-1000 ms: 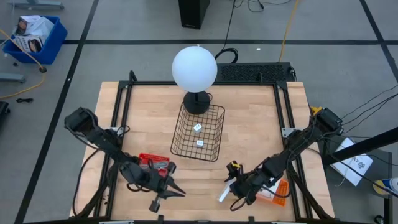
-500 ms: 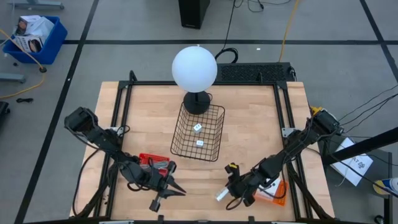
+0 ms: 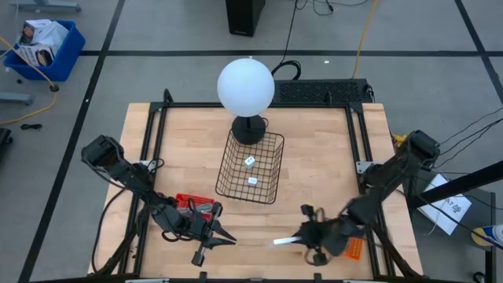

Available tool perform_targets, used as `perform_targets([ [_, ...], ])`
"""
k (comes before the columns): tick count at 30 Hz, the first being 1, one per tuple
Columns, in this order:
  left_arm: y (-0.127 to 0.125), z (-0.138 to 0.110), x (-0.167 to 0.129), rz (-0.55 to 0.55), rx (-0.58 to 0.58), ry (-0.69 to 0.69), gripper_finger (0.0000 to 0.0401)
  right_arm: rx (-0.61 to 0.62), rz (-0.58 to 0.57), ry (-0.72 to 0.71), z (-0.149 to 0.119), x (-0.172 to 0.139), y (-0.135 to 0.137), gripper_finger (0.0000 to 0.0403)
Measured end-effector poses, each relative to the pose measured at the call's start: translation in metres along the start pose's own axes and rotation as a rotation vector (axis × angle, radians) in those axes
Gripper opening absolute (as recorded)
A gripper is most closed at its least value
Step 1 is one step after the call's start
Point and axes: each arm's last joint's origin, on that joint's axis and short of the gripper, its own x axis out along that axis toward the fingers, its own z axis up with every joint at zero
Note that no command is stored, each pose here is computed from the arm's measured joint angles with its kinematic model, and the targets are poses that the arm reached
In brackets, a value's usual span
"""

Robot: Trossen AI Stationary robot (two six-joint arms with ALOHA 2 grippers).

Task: Pick and place items into bin
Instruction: Put the card reader box into the orange bin

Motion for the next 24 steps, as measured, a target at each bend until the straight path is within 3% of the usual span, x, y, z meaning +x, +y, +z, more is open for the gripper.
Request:
perform_targets([
  [3, 0.0, 0.0, 0.0, 0.014, 0.017, 0.001, 0.0042, 0.058, -0.007, -0.07, 0.002, -0.021, 0.01, 0.0034],
  [10, 0.004, -0.001, 0.001, 0.035, 0.025, 0.014, 0.0042, 0.225, 0.004, -0.084, -0.008, -0.065, 0.021, 0.0034],
  [18, 0.004, -0.003, 0.001, 0.037, 0.015, 0.025, 0.0042, 0.393, -0.121, 0.023, -0.04, -0.098, 0.019, 0.0034],
  [24, 0.004, -0.003, 0.001, 0.037, 0.015, 0.025, 0.0042, 0.462, -0.141, 0.07, -0.059, -0.111, 0.025, 0.0034],
])
